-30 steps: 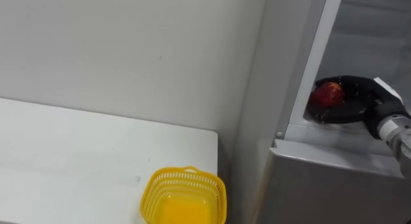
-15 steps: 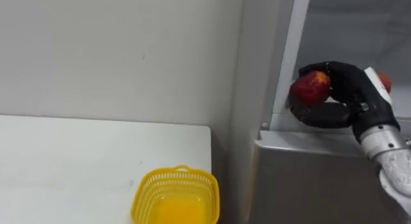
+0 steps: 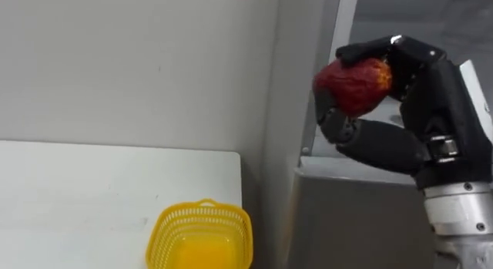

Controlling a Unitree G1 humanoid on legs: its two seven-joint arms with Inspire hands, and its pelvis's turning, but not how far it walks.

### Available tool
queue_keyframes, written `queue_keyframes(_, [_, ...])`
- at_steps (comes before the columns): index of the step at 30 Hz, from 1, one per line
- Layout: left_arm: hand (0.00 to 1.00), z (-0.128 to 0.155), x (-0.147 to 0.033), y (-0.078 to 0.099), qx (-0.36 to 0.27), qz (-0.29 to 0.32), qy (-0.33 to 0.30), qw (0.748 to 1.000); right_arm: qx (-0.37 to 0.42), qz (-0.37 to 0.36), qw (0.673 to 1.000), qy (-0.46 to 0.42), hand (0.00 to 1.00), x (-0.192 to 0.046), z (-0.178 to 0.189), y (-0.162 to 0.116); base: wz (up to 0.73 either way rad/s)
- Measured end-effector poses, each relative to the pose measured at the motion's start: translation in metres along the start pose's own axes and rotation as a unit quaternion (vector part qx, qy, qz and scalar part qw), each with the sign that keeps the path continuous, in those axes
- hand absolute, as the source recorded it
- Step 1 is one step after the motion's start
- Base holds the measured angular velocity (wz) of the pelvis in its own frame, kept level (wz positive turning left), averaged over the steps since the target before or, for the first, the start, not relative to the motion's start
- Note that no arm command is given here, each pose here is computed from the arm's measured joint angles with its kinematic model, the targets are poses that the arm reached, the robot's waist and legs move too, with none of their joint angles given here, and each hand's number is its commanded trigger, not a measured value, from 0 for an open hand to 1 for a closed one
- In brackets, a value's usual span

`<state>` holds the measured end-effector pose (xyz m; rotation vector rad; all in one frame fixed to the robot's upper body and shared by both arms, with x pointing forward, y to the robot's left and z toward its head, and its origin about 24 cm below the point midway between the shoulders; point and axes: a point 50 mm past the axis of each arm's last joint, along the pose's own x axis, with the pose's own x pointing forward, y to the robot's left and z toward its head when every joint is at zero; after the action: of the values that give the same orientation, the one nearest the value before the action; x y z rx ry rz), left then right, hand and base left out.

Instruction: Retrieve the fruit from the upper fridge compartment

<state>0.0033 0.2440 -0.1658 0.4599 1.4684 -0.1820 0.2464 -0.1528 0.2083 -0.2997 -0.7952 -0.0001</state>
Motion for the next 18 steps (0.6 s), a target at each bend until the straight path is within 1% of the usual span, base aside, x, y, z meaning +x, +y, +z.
queue_keyframes(2, [0.00, 0.000, 0.000, -0.002, 0.009, -0.006, -0.001, 1.000, -0.007, 0.025, 1.000, -0.018, 1.00, -0.002, 0.006, 0.011, -0.08])
queue_keyframes(6, [0.00, 0.007, 0.001, -0.007, 0.023, -0.012, -0.010, 1.000, 0.010, 0.081, 0.996, -0.032, 1.00, -0.006, 0.014, 0.037, -0.08])
queue_keyframes(9, [0.00, 0.012, 0.002, -0.007, 0.037, -0.016, -0.015, 0.999, 0.009, 0.116, 0.993, -0.034, 1.00, -0.010, 0.015, 0.049, 0.00])
queue_keyframes(13, [0.00, 0.018, 0.002, -0.002, 0.040, -0.017, -0.021, 0.999, -0.025, 0.163, 0.986, -0.033, 1.00, -0.015, 0.011, 0.065, 0.01])
queue_keyframes(15, [0.00, 0.023, 0.002, 0.002, 0.041, -0.014, -0.026, 0.999, -0.057, 0.181, 0.982, -0.017, 1.00, -0.018, -0.001, 0.070, 0.13])
queue_keyframes(18, [0.00, 0.024, 0.002, 0.002, 0.042, -0.014, -0.027, 0.999, -0.095, 0.202, 0.975, 0.008, 1.00, -0.024, -0.017, 0.076, 0.08])
